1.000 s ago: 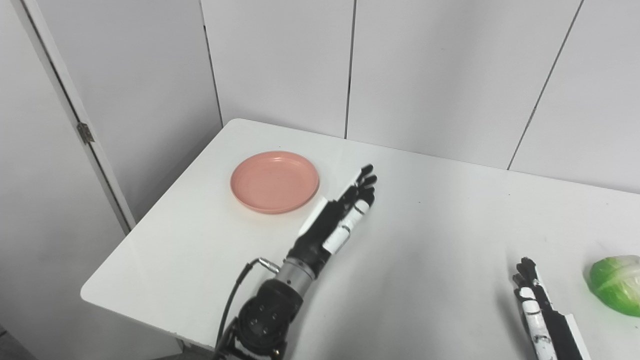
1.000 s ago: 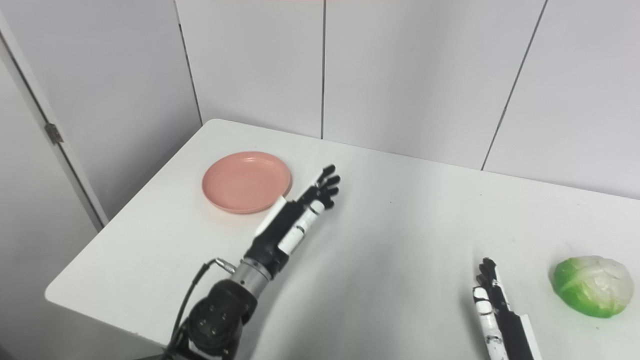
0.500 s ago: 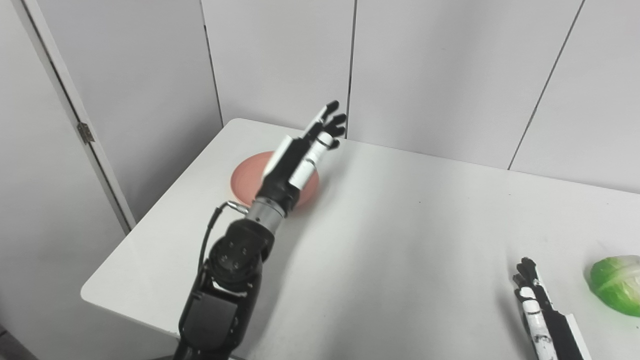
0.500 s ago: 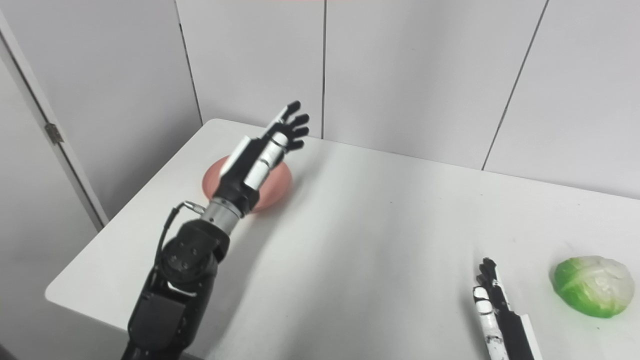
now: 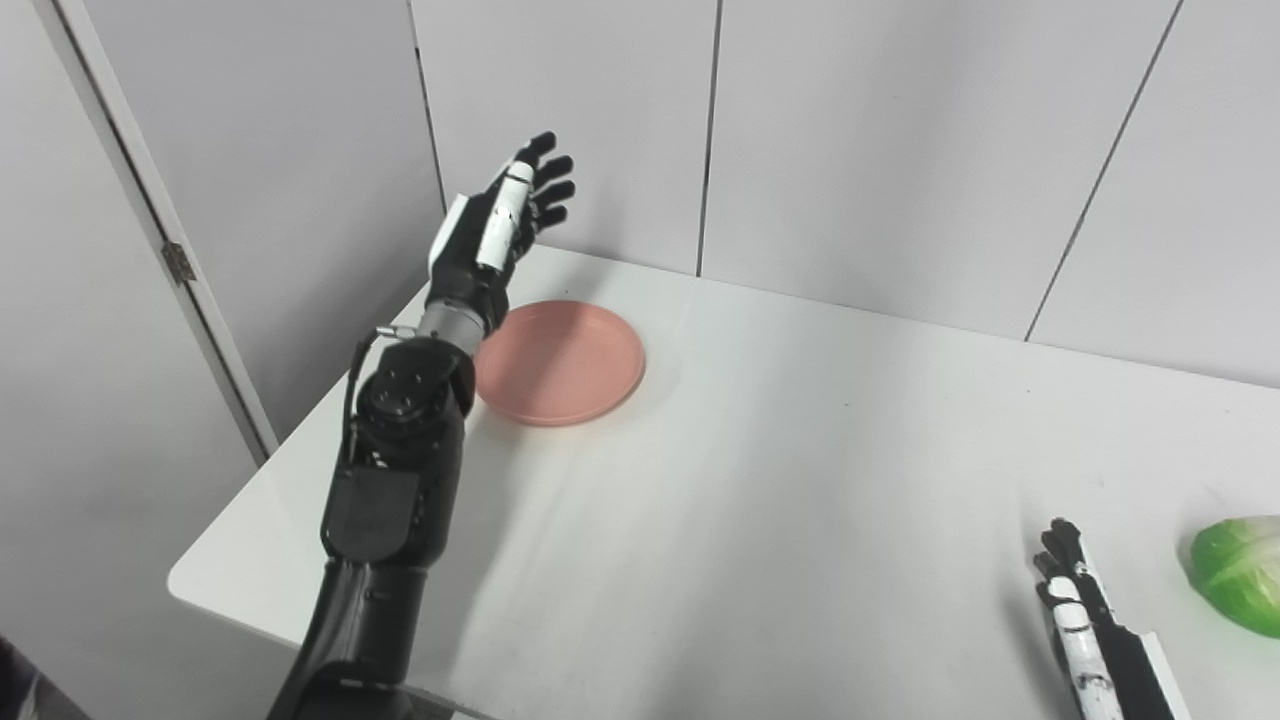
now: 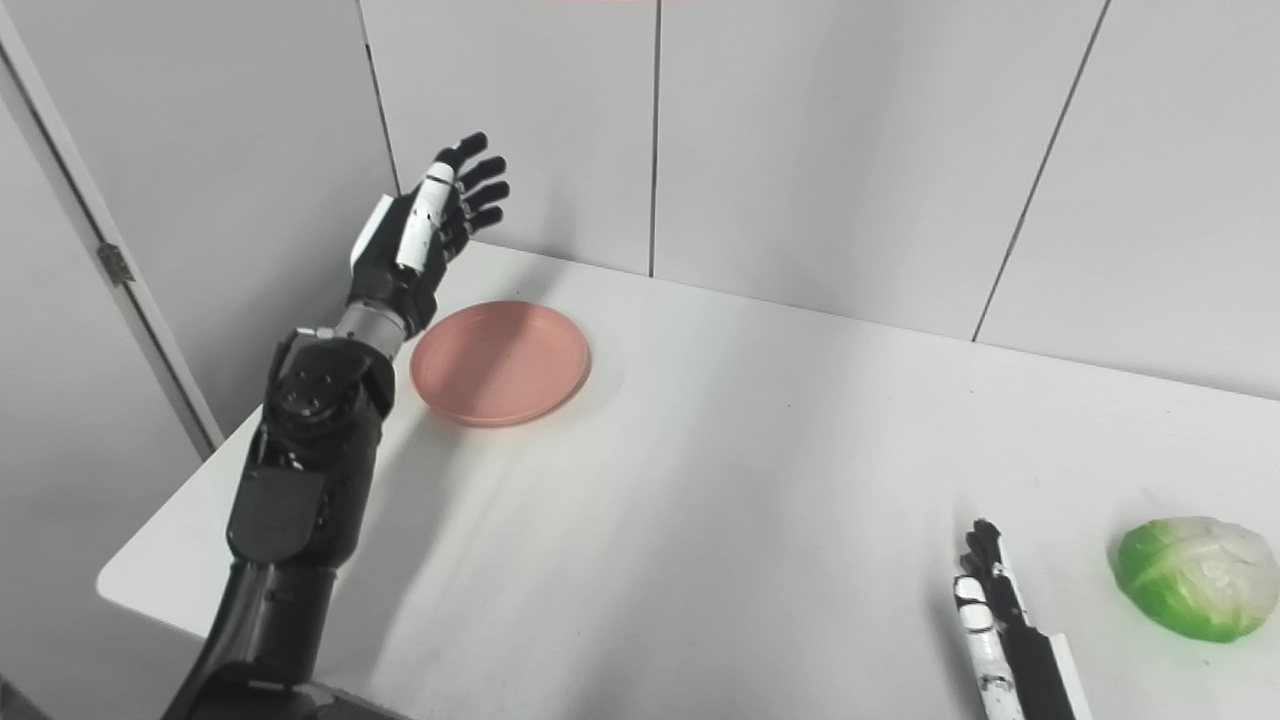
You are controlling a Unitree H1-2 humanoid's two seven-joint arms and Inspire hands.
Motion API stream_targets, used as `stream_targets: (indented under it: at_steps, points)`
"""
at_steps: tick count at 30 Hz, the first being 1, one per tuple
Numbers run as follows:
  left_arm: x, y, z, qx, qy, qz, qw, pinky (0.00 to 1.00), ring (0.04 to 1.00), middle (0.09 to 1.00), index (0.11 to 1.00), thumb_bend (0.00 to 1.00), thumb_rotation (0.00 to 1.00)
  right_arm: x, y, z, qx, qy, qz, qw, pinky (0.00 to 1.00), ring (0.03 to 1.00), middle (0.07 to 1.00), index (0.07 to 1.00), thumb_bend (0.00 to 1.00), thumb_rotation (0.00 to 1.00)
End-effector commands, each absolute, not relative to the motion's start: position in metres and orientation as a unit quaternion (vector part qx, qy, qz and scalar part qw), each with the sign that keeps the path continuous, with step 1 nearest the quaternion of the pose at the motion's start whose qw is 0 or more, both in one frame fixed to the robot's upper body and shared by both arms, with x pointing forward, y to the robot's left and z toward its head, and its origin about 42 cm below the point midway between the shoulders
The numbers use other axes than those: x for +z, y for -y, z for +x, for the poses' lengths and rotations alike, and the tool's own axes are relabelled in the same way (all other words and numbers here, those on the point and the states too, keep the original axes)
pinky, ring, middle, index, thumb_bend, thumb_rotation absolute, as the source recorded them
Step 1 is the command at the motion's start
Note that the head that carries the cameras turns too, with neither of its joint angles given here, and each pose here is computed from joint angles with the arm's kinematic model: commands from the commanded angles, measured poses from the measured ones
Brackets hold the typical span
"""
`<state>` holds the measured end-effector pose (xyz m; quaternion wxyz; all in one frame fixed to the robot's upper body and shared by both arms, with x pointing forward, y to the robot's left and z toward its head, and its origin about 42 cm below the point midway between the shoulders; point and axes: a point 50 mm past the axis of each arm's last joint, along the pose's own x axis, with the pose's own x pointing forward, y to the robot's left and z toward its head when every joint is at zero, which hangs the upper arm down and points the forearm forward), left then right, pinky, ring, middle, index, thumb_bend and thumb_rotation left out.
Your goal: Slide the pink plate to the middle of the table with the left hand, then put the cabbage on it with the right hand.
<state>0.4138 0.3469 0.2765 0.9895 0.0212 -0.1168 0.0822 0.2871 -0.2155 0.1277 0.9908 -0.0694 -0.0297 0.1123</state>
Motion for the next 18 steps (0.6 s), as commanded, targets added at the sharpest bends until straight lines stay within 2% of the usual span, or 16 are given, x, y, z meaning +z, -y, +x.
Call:
stream_targets:
  at_steps: [1,5,9,18]
  points:
    - [0.307,-0.357,0.422,0.092,0.163,0.029,0.982,0.88,0.873,0.886,0.882,0.46,1.0,0.137,0.215,0.288,0.117,0.043,-0.069,0.99,1.0,1.0,1.0,1.0,0.12,1.0]
    - [0.308,-0.377,0.429,0.106,0.154,0.029,0.982,0.9,0.889,0.891,0.879,0.44,1.0,0.137,0.216,0.288,0.119,0.043,-0.068,0.99,1.0,1.0,1.0,1.0,0.12,1.0]
    - [0.311,-0.393,0.435,0.121,0.148,0.024,0.981,0.88,0.891,0.894,0.882,0.42,1.0,0.137,0.216,0.289,0.118,0.042,-0.07,0.99,1.0,1.0,1.0,1.0,0.13,1.0]
    - [0.308,-0.418,0.445,0.144,0.124,0.016,0.982,0.87,0.882,0.88,0.863,0.44,1.0,0.138,0.215,0.287,0.119,0.041,-0.064,0.99,1.0,1.0,1.0,1.0,0.14,1.0]
